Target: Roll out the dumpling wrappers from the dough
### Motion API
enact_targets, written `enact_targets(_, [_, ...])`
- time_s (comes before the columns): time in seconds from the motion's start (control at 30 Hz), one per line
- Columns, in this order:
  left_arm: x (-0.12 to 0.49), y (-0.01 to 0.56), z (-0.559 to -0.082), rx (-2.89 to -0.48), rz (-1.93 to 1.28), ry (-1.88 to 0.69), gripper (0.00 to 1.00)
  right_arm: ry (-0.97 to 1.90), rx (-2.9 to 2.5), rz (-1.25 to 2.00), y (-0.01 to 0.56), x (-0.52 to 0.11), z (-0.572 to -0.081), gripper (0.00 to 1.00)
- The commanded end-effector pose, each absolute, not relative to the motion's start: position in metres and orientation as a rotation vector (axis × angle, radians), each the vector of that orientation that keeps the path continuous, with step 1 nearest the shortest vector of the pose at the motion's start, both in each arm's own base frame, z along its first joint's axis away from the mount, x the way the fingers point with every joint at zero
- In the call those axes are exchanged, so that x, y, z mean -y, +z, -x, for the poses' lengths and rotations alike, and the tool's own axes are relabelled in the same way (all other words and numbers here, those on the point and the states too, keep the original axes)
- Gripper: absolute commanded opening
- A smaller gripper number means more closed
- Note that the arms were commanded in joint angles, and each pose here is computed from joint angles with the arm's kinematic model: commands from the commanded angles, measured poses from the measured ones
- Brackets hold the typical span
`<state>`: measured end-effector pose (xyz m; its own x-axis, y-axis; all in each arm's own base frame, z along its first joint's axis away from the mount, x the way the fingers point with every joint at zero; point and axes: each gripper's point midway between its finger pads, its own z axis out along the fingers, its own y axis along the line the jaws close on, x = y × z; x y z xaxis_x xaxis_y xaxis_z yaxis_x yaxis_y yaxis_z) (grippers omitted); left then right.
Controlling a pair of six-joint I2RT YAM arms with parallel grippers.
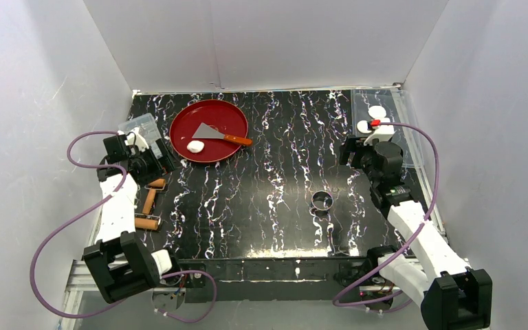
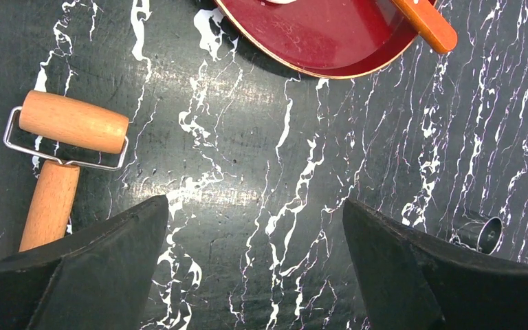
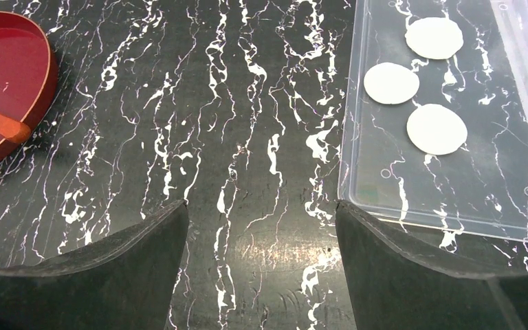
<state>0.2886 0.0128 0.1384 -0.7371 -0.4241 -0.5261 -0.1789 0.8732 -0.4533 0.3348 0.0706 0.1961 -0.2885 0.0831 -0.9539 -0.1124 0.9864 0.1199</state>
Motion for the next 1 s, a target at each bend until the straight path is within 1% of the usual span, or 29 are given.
enact_targets(0.0, [-0.008,0.160,-0.292,-2.346,0.379,-0.533,0.98,0.193,-1.751,0.031,0.231,-0.071,-0.342,0.85])
enact_targets(0.2, [0.040,0.191,-0.294,-2.242,-0.099,-0.901,0.98,0.218,-1.771,0.059,0.236,-0.078,-0.343,0.85])
enact_targets(0.23, [0.042,0.195,-0.298,-2.247,-0.144,-0.913,0.98,0.218,-1.776,0.062,0.236,-0.078,-0.343,0.84])
enact_targets(0.27, [0.042,0.199,-0.304,-2.259,-0.217,-0.873,0.98,0.218,-1.777,0.064,0.237,-0.078,-0.343,0.84])
enact_targets(0.37, [0.048,0.186,-0.315,-2.341,-0.481,-0.710,0.98,0.216,-1.787,0.075,0.238,-0.079,-0.341,0.83])
enact_targets(0.47, [0.048,0.173,-0.336,-2.381,-0.681,-0.573,0.98,0.228,-1.780,0.076,0.241,-0.080,-0.338,0.83])
enact_targets(0.5, [0.047,0.164,-0.350,-2.417,-0.789,-0.494,0.98,0.235,-1.776,0.076,0.242,-0.080,-0.337,0.83])
enact_targets(0.53, [0.048,0.157,-0.360,-2.439,-0.879,-0.460,0.96,0.249,-1.773,0.084,0.244,-0.083,-0.337,0.82])
enact_targets(0.63, [0.061,0.133,-0.376,-2.459,-1.095,-0.409,0.89,0.291,-1.772,0.114,0.249,-0.091,-0.337,0.82])
enact_targets(0.73, [0.086,0.106,-0.371,-2.431,-1.320,-0.442,0.88,0.319,-1.787,0.115,0.255,-0.096,-0.339,0.82])
enact_targets(0.8, [0.095,0.086,-0.375,-2.462,-1.349,-0.441,0.88,0.335,-1.801,0.102,0.254,-0.097,-0.338,0.82])
enact_targets(0.97, [0.105,0.062,-0.385,-2.514,-1.292,-0.464,0.88,0.397,-1.819,0.123,0.253,-0.106,-0.328,0.82])
